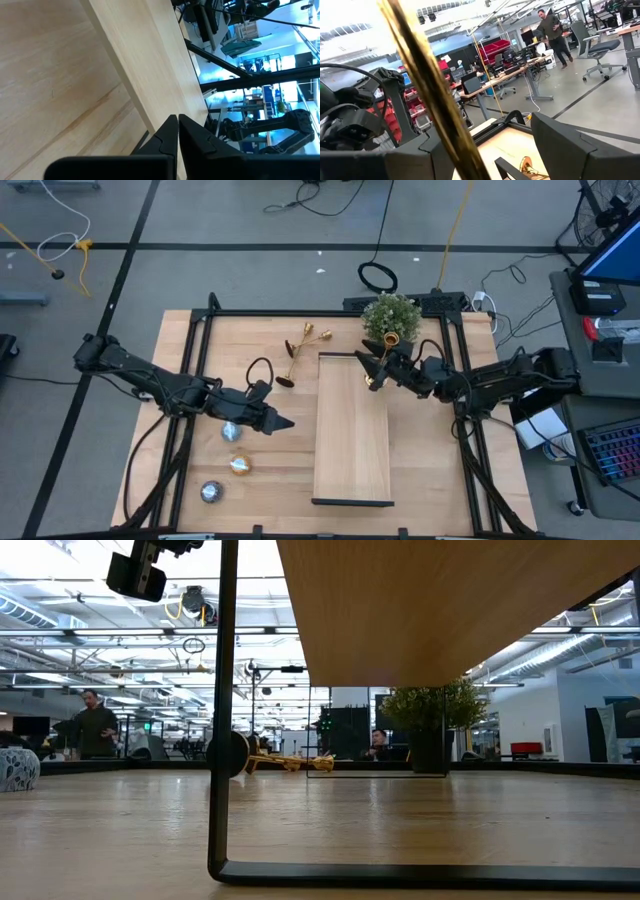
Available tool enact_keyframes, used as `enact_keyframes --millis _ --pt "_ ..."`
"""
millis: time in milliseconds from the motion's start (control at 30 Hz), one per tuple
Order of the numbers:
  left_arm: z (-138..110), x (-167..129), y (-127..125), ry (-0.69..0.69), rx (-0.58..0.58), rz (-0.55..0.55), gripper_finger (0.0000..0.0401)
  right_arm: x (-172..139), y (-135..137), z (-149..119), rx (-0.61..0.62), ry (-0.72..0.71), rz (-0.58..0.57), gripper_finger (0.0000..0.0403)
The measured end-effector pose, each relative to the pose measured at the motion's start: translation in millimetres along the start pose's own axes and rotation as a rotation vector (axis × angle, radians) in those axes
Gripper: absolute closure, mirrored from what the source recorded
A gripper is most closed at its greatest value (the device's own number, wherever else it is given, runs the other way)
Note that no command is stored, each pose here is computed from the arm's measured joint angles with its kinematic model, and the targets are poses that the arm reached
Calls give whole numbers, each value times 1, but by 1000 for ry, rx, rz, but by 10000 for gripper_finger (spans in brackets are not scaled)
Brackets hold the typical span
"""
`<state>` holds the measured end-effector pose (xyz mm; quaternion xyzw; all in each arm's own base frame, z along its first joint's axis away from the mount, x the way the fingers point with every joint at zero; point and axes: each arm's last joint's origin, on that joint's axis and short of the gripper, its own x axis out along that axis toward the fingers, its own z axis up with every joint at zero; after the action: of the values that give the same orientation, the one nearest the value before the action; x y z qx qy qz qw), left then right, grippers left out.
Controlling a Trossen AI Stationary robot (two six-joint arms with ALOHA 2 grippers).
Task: Pick & Place candle stick holders
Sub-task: Put the right gold candle holder on the shelf
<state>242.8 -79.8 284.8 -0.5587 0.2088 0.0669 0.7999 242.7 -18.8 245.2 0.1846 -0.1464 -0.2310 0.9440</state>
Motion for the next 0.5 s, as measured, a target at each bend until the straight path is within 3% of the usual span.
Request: enact_keyframes --millis 500 --pt "0 0 0 2 6 0 390 1 0 2 82 -7 24 167"
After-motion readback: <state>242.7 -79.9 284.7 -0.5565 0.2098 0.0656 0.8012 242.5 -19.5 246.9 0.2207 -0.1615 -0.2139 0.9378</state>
